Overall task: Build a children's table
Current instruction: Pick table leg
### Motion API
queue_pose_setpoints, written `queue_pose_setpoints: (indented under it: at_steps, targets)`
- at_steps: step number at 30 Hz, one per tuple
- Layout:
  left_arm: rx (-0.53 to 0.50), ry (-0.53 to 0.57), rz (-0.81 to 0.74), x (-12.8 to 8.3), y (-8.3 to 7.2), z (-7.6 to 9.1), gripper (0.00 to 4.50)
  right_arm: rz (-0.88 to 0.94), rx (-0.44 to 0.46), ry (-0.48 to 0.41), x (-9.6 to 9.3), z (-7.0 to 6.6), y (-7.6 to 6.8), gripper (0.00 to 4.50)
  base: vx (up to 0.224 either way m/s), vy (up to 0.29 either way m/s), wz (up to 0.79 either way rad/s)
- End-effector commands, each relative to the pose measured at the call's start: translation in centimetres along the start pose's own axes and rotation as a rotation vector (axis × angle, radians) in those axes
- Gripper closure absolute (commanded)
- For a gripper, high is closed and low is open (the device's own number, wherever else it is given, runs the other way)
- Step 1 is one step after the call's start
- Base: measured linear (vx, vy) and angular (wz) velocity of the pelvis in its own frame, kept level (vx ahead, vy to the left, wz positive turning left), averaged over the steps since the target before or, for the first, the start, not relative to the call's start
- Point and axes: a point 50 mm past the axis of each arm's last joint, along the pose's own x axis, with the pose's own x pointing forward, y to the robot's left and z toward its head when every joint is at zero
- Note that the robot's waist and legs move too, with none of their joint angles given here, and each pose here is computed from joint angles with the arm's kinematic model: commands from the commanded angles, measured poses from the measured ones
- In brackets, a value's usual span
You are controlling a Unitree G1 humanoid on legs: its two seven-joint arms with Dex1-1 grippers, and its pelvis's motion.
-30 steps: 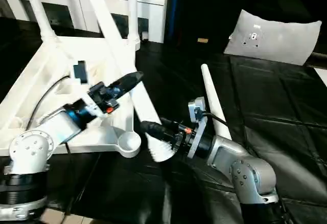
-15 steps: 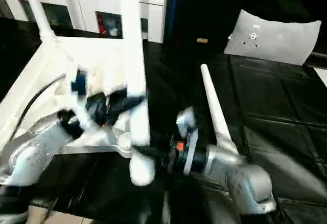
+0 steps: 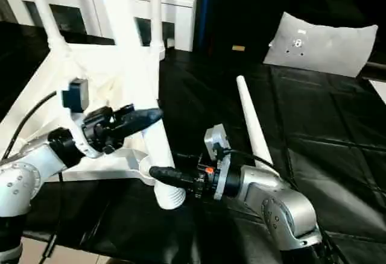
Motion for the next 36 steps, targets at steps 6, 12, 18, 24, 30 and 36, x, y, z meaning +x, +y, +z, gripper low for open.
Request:
queue_pose_setpoints:
  at_steps: [6,12,18,24,30,36]
  targets:
    - [-0.031,-0.03,-0.045,1.2,-0.3,0.4,2.7,-0.052,-0.111,-0.055,-0.1,2.1,-0.7,2.61,0.0,0.0,0.0]
    - [0.025,-0.117,0.096,1.2,1.3,2.0,2.7,-0.111,-0.094,-0.122,0.0,3.2,-1.3,1.92,0.0,0.0,0.0]
    - [0.099,-0.155,0.342,1.0,3.1,4.3,2.71,-0.14,-0.098,-0.249,-0.4,5.9,-1.6,1.39,0.0,0.0,0.0]
    - [0.143,-0.152,0.421,1.7,3.1,5.8,2.71,-0.218,-0.136,-0.236,-0.2,7.3,-1.9,0.97,0.0,0.0,0.0]
    - [0.189,-0.133,0.45,2.6,2.8,6.5,2.71,-0.342,-0.193,-0.092,0.8,7.4,-2.5,0.66,0.0,0.0,0.0]
    - [0.239,-0.065,0.451,3.5,2.2,6.3,2.71,-0.427,-0.232,-0.014,2.2,7.5,-2.6,0.66,0.0,0.0,0.0]
